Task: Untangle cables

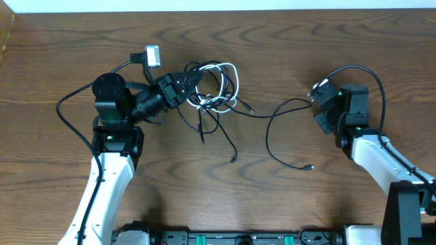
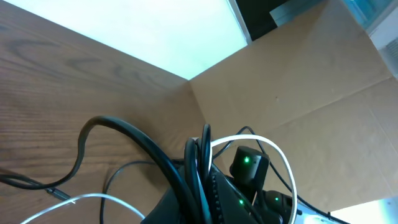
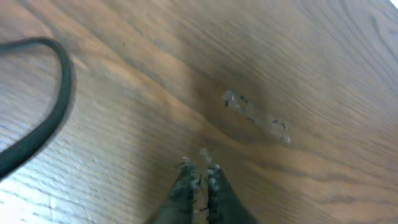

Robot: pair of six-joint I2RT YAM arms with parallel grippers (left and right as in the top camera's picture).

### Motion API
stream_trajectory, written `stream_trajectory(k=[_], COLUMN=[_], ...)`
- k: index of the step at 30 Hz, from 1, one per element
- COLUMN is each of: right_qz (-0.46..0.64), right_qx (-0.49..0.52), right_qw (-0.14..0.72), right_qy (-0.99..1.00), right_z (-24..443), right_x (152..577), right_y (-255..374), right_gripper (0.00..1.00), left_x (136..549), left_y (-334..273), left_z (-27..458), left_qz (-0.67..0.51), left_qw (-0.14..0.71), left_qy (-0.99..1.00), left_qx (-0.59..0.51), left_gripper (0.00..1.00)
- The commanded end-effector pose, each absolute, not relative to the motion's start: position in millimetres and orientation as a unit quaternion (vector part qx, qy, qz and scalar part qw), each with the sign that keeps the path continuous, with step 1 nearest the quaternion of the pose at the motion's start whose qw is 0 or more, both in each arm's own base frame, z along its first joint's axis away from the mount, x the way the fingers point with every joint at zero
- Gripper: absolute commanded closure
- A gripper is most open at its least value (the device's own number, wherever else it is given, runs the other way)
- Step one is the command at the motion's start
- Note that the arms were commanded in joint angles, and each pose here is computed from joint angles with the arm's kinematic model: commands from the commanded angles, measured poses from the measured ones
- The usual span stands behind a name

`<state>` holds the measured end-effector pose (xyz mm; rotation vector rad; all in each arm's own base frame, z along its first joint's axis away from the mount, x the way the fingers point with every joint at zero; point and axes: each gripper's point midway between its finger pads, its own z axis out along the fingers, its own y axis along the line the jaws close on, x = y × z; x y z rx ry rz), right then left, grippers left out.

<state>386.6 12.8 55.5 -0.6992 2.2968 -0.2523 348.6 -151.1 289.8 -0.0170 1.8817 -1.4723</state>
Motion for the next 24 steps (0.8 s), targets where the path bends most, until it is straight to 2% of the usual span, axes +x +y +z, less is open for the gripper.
stream_trajectory(k=[1,2,3,4,10,17,24], right_qz=[-0.034,-0.011,0.009,0.029,0.171,0.322,0.466], right_qx=[-0.279,-0.286,-0.291,-0.299,-0.357,-0.409,-0.445], right_qw=[0.383,0.394,0.402,0.412,0.463,0.471,0.459], right_qy=[0.880,0.873,0.868,0.860,0.793,0.712,0.612], right_z=[61,64,67,70,100,128,163], right_x=[389,390,391,391,381,346,301], right_y=[35,45,52,60,113,155,178], right_gripper=[0.75,0.64,0.21,0.01,0.01,0.01,0.01], left_x=[344,344,344,344,344,346,370], left_y=[-152,-152,-152,-153,-153,-151,-132], left_z=[302,302,302,302,302,302,300], left_qz=[-0.578,-0.576,-0.573,-0.571,-0.571,-0.567,-0.542], left_qw=[0.374,0.379,0.383,0.386,0.386,0.391,0.418], left_qy=[0.725,0.725,0.724,0.724,0.724,0.725,0.726], left_qx=[0.011,0.016,0.023,0.028,0.028,0.019,-0.070], left_gripper=[0.92,0.92,0.92,0.92,0.92,0.92,0.92])
